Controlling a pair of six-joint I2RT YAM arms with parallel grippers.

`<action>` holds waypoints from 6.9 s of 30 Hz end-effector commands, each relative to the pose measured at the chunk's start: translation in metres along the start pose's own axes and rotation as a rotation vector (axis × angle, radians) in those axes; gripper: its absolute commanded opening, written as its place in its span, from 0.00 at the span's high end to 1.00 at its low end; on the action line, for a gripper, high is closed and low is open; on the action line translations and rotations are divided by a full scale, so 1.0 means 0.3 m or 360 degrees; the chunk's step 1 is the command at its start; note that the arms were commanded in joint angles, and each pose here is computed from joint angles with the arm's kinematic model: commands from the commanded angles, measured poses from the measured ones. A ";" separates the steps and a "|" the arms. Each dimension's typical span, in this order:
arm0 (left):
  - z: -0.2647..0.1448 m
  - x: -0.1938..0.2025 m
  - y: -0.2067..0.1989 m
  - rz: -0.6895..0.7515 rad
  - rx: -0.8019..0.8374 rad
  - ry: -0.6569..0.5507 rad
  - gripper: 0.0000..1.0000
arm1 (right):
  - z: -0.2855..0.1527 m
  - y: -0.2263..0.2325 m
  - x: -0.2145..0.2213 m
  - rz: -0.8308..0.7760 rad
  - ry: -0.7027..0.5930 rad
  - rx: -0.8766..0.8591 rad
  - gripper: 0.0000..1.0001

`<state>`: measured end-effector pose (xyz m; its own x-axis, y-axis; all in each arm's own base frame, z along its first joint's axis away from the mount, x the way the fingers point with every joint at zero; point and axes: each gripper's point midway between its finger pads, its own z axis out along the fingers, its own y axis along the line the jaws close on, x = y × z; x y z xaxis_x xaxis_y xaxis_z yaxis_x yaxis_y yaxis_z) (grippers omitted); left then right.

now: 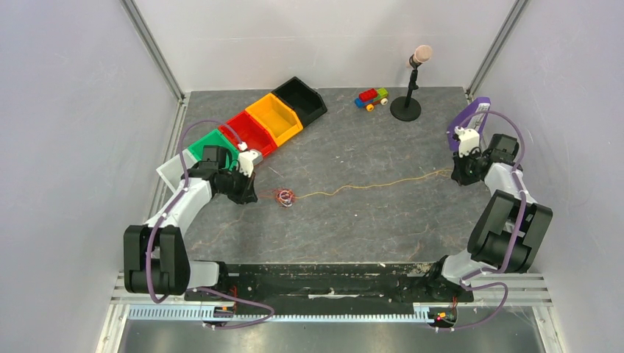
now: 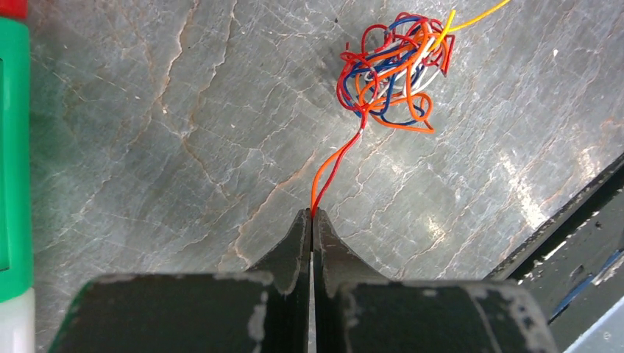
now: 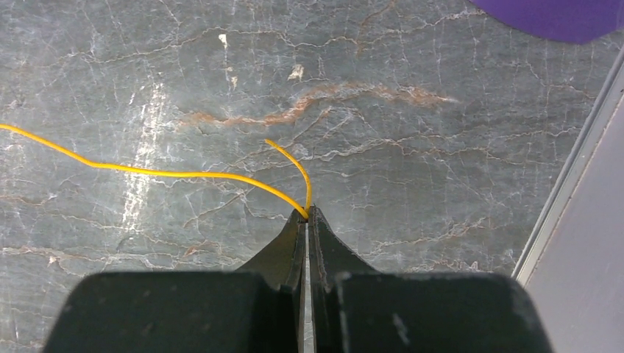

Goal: Untangle the cables

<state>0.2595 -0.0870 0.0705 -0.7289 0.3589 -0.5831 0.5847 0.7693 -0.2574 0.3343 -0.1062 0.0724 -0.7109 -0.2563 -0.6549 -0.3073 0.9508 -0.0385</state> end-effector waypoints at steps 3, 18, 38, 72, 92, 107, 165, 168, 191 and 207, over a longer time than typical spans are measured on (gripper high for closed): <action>-0.025 0.047 0.084 0.0292 -0.0167 0.0150 0.98 | -0.035 -0.117 -0.099 -0.0014 -0.0100 0.0107 1.00; -0.060 0.175 0.177 0.0325 -0.0241 0.0327 0.98 | -0.090 -0.289 -0.097 0.0002 -0.0099 0.0255 1.00; -0.032 -0.405 -0.420 0.0584 0.0431 -0.0397 0.27 | -0.223 0.484 -0.389 -0.0257 -0.0499 -0.0843 1.00; 0.602 -0.525 -0.853 0.1130 0.0783 -0.0302 0.17 | 0.187 0.601 -0.047 -0.0001 0.0090 -0.0755 1.00; 0.734 -0.600 -0.760 0.0483 0.0443 -0.0243 0.92 | 0.264 0.649 -0.080 0.0034 0.0133 -0.0649 1.00; 0.165 -0.875 -0.396 0.0626 0.0369 -0.0453 0.98 | 0.049 0.583 -0.256 0.0026 -0.0120 -0.0711 0.02; -0.140 -0.965 0.175 0.0443 -0.0057 -0.0618 0.29 | 0.072 0.925 -0.213 -0.0208 0.0033 -0.1142 0.04; -0.141 -0.755 0.000 0.0203 0.0240 -0.0512 0.33 | 0.062 1.050 -0.206 -0.0294 0.0030 -0.1235 0.05; 0.267 -0.090 -0.403 -0.0336 0.0589 0.0097 0.52 | 0.163 1.457 0.011 -0.0246 0.0355 -0.1524 0.25; 0.076 -0.179 -0.333 -0.0244 0.0498 -0.0146 0.98 | 0.136 1.101 0.000 -0.0219 0.0199 -0.1111 1.00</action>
<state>0.2385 -0.2036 0.0877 -0.8250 0.2180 -0.5213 0.5320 0.6109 -0.5863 0.2393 0.2497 0.0180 -0.7149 -0.4393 -0.5440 -0.6963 0.5187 0.4961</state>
